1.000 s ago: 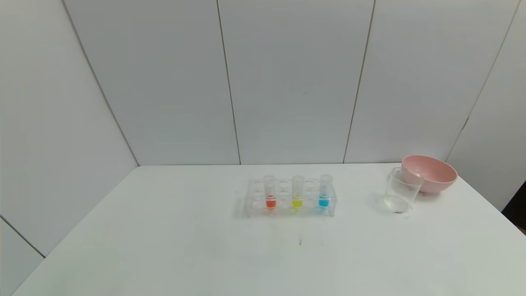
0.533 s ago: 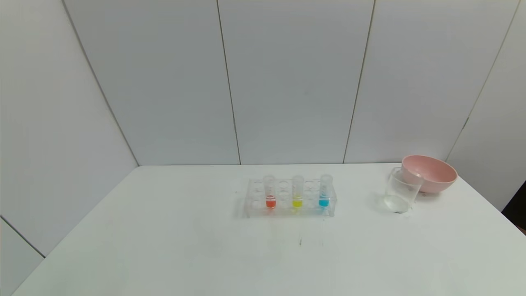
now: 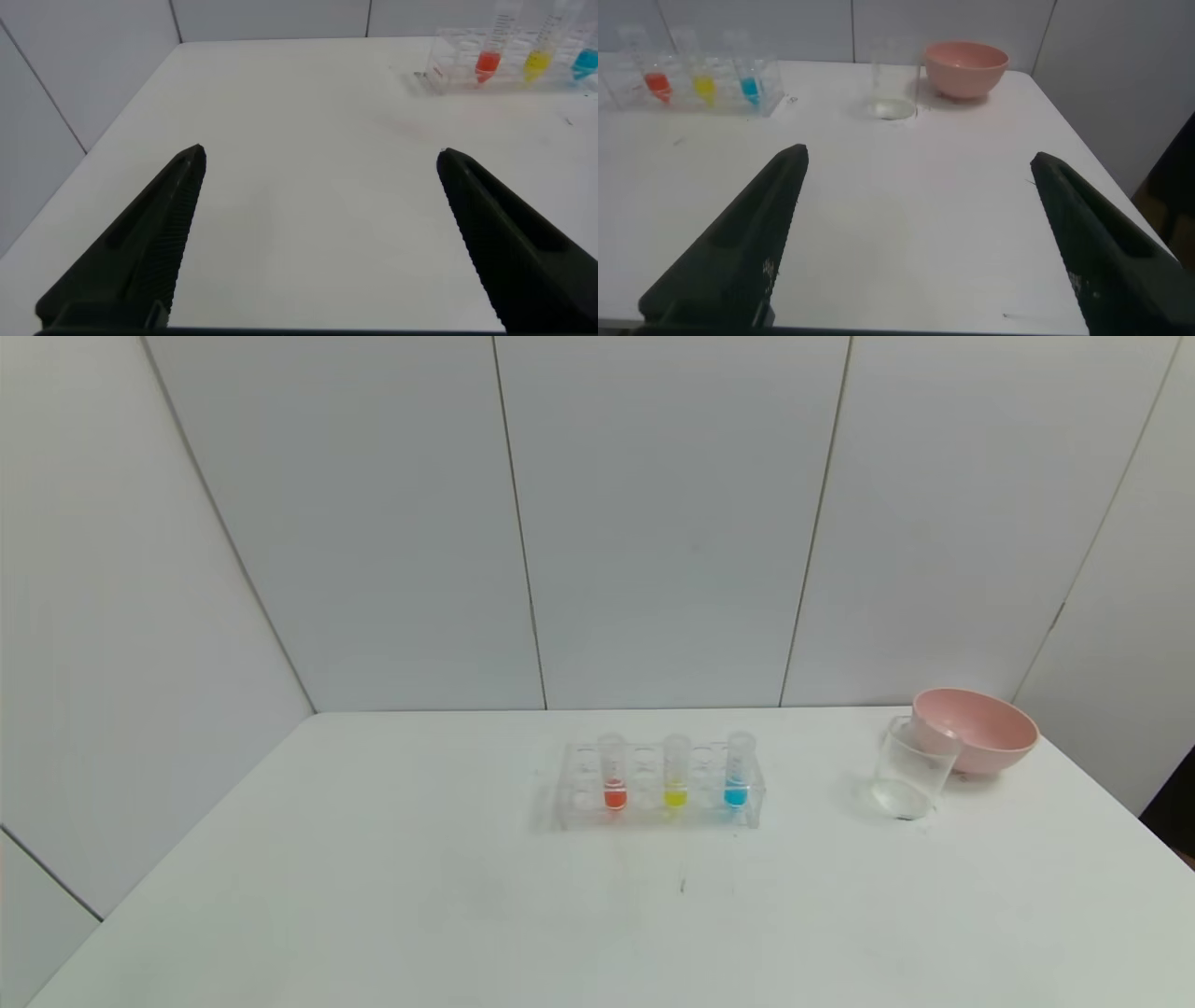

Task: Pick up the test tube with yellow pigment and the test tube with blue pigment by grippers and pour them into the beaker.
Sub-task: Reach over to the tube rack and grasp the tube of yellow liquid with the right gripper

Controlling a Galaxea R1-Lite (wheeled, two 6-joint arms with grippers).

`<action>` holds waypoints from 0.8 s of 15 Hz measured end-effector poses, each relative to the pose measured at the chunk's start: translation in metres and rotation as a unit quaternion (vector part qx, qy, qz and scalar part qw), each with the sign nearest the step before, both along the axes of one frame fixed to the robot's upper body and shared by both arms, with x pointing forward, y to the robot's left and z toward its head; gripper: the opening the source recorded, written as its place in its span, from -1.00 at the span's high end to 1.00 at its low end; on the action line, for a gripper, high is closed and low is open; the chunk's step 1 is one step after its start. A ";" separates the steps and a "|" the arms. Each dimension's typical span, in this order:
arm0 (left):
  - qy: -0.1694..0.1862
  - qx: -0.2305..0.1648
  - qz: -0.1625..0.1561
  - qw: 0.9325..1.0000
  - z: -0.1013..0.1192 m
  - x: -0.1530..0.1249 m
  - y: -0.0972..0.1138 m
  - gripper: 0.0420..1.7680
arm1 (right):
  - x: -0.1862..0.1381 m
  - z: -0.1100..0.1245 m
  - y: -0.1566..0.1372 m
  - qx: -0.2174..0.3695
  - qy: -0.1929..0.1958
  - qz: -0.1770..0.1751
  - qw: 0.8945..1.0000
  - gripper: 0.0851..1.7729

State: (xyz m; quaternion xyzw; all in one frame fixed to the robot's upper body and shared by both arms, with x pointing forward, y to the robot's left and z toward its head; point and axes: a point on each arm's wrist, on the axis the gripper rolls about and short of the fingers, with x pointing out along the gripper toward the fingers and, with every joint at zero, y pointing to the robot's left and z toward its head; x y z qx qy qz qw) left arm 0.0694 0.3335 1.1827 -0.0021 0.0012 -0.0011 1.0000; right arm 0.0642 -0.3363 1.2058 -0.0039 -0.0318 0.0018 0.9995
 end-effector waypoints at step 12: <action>0.000 0.000 0.000 1.000 0.000 0.000 0.000 -1.00 | 0.116 0.077 0.005 0.014 0.064 0.025 0.998 -0.93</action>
